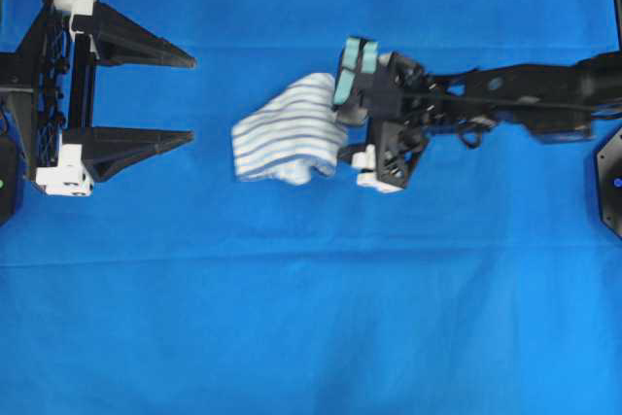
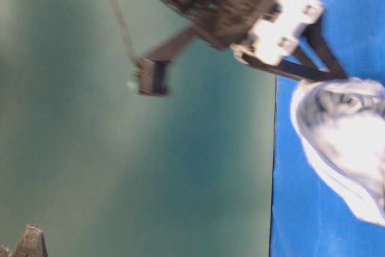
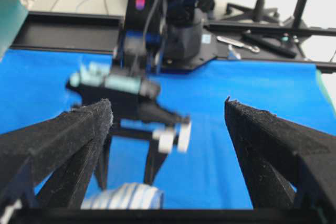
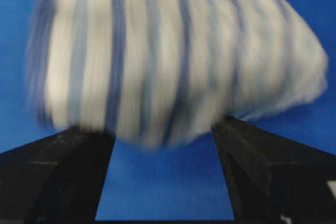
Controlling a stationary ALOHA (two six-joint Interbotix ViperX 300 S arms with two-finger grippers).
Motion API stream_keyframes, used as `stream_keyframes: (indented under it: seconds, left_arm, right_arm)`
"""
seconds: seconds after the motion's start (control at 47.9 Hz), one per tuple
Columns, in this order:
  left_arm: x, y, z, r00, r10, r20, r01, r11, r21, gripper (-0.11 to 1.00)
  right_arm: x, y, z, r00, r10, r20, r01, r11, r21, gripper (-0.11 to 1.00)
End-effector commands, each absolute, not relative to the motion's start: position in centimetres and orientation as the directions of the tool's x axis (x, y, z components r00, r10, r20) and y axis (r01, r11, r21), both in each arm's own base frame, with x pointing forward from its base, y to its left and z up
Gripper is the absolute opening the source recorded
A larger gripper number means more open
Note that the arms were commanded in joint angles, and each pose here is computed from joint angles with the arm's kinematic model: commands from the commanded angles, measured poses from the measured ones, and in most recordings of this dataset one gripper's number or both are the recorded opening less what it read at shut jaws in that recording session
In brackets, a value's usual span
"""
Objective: Hand over the towel.
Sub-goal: 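Open the right gripper and retract it to the right side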
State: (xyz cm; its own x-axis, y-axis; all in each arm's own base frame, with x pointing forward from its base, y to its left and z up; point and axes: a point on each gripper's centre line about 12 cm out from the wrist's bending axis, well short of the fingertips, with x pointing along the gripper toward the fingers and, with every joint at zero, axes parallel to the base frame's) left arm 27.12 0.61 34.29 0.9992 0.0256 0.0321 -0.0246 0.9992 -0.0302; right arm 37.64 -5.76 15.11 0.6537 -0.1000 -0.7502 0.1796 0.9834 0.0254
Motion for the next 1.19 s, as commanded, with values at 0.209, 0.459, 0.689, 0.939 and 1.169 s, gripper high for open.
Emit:
stream_keyframes:
  seconds: [0.209, 0.459, 0.689, 0.939, 1.169]
  left_arm:
    - [27.1, 0.6, 34.9, 0.998, 0.027, 0.051, -0.025, 0.999, -0.030, 0.93]
    - [27.2, 0.6, 34.8, 0.998, 0.027, 0.049, -0.025, 0.999, -0.030, 0.93]
    - [27.6, 0.7, 34.4, 0.999, 0.027, 0.034, -0.026, 0.999, -0.029, 0.93]
    - [27.5, 0.7, 34.1, 0.999, 0.027, 0.018, -0.026, 0.999, -0.030, 0.93]
    - [24.1, 0.5, 34.2, 1.000, 0.024, -0.008, -0.024, 0.999, -0.029, 0.92]
  right_arm:
    - [34.0, -5.2, 25.8, 0.845, -0.135, -0.517, 0.153, 0.988, -0.008, 0.69]
    - [30.3, -4.6, 30.9, 0.960, -0.144, -0.242, 0.140, 0.990, -0.032, 0.69]
    - [28.3, -4.1, 31.0, 0.979, -0.138, -0.147, 0.135, 0.990, -0.027, 0.69]
    - [28.2, -4.1, 30.7, 0.982, -0.136, -0.133, 0.134, 0.991, -0.024, 0.69]
    - [24.9, -3.7, 31.9, 0.982, -0.143, -0.127, 0.140, 0.990, -0.027, 0.69]
